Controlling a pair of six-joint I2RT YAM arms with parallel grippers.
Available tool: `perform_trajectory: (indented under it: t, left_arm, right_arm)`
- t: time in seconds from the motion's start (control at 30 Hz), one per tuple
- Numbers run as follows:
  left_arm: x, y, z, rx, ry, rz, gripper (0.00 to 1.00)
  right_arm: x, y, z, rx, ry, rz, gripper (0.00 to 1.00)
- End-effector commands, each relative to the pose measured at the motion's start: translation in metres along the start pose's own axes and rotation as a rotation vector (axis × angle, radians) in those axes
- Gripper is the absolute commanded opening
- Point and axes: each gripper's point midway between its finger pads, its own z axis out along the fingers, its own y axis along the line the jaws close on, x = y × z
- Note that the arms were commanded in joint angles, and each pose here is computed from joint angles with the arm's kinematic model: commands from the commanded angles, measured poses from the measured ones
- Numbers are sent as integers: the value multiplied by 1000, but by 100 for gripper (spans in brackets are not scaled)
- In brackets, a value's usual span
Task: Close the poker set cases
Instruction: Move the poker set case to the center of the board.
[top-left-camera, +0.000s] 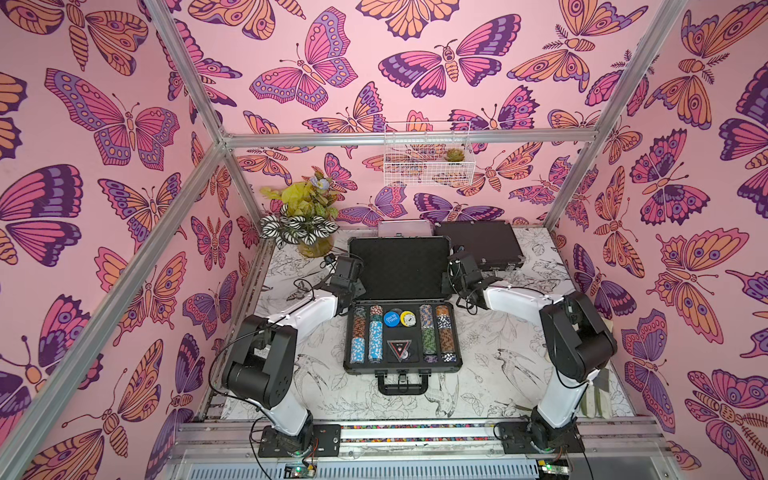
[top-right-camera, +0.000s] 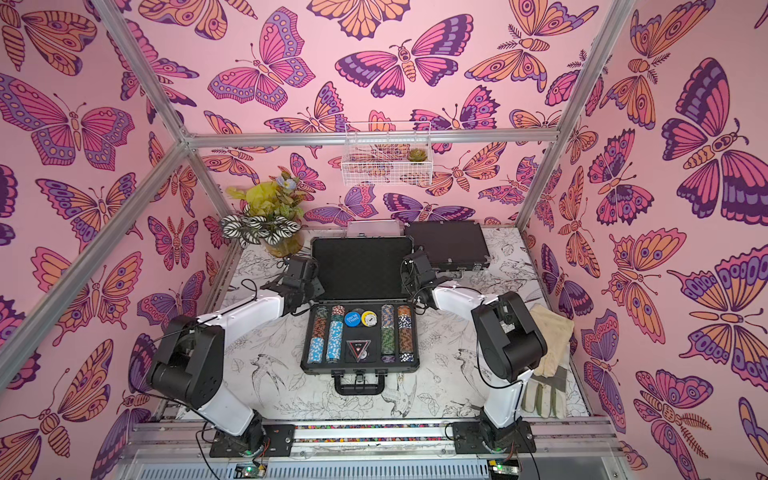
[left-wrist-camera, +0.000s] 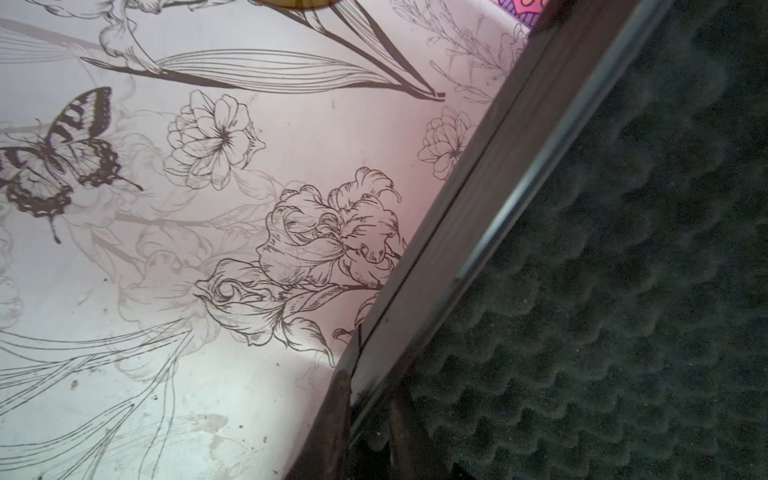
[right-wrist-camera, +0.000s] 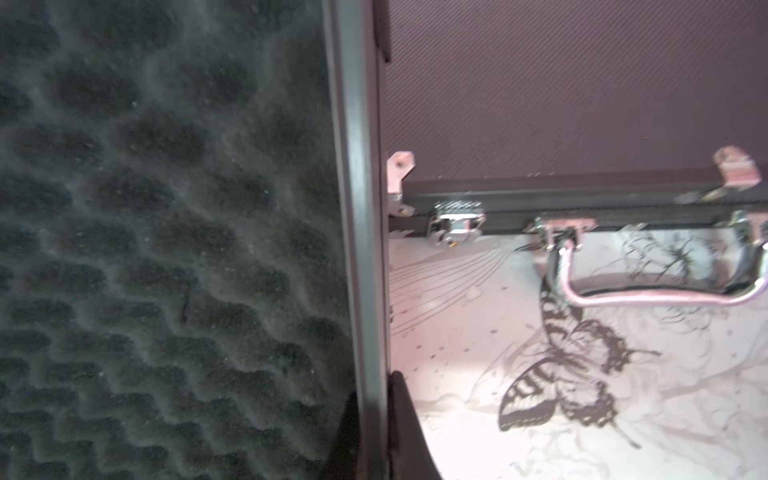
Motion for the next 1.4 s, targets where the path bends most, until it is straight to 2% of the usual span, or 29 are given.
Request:
perform_trajectory:
  t: [0.0,0.47,0.7,0.9,1.1,1.23,1.37]
  left_arm:
    - [39,-31,4,110,158,45,19]
    - [47,-50,16,133,193,76,20]
    - [40,-41,7,98,163,98,34]
    - [30,-36,1,121,177,108,45]
    - [20,-36,-17,140,185,113,48]
    - [15,-52,-27,196,224,51,48]
    - [0,-83,-36,296,242,-54,49]
  right_arm:
    - [-38,30,3,-154,-95,68,0]
    - [-68,33,19,-209,-108,26,1]
    - [-64,38,6,-252,-87,2,14]
    - [-63,25,-8,-231,-91,1,32]
    - [-71,9,-29,-213,-113,32,44]
    - [-68,4,-38,-199,-107,41,49]
    - [-57,4,-43,-211,-72,57,51]
